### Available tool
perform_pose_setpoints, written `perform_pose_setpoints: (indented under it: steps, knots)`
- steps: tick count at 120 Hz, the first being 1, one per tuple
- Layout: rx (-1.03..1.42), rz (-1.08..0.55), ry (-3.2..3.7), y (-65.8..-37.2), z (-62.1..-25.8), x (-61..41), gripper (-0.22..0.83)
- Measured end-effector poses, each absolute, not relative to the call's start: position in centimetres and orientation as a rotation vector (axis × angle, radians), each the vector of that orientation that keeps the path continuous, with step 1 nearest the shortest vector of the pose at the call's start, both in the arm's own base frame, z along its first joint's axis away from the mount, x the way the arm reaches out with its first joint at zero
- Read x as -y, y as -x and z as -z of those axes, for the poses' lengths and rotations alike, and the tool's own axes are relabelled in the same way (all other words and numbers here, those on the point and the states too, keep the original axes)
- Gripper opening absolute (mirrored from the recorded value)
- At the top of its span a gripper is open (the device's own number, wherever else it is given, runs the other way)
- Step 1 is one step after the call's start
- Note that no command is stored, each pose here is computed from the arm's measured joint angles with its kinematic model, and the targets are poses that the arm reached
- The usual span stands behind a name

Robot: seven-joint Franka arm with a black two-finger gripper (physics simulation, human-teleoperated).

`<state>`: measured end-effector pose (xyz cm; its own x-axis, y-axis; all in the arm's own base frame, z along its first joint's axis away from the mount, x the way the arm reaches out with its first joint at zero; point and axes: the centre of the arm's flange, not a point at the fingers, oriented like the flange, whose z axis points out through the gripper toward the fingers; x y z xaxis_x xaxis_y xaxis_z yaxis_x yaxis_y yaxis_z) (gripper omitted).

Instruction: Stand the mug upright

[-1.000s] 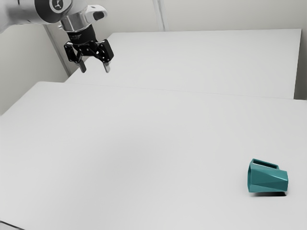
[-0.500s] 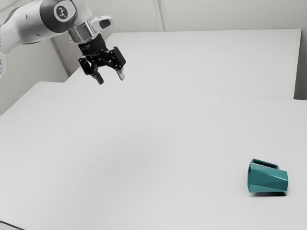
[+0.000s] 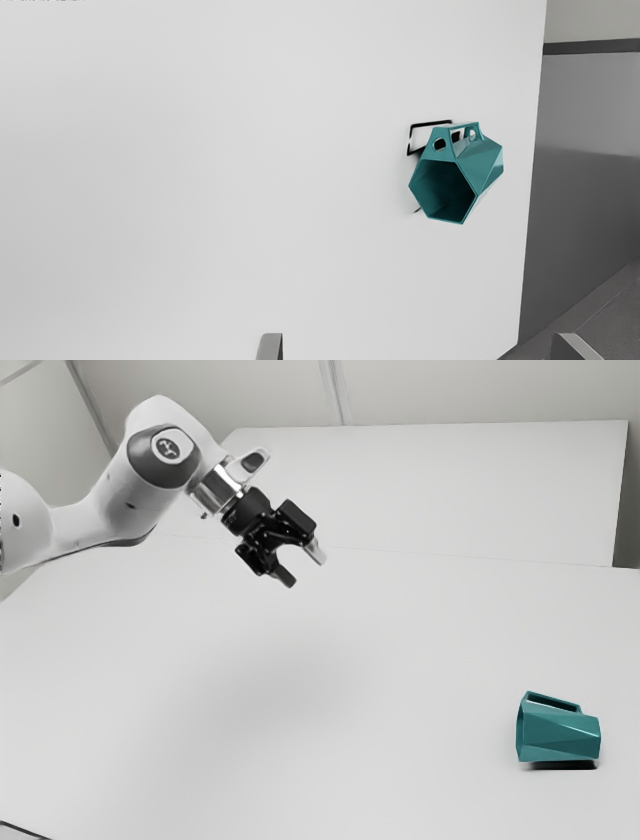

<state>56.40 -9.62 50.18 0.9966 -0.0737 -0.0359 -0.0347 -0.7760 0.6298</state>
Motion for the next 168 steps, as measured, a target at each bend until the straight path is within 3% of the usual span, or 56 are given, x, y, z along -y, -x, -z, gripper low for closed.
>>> perform_pose_setpoints:
  steps: [48, 100, 168]
  knots:
    - [0.336, 0.071, -2.321, -54.3, -45.7, 20.9, 0.59]
    - [0.315, 0.082, -2.197, -54.6, -38.7, 26.8, 0.59]
    - [0.198, 0.163, -2.177, -52.7, -31.2, 32.9, 0.59]
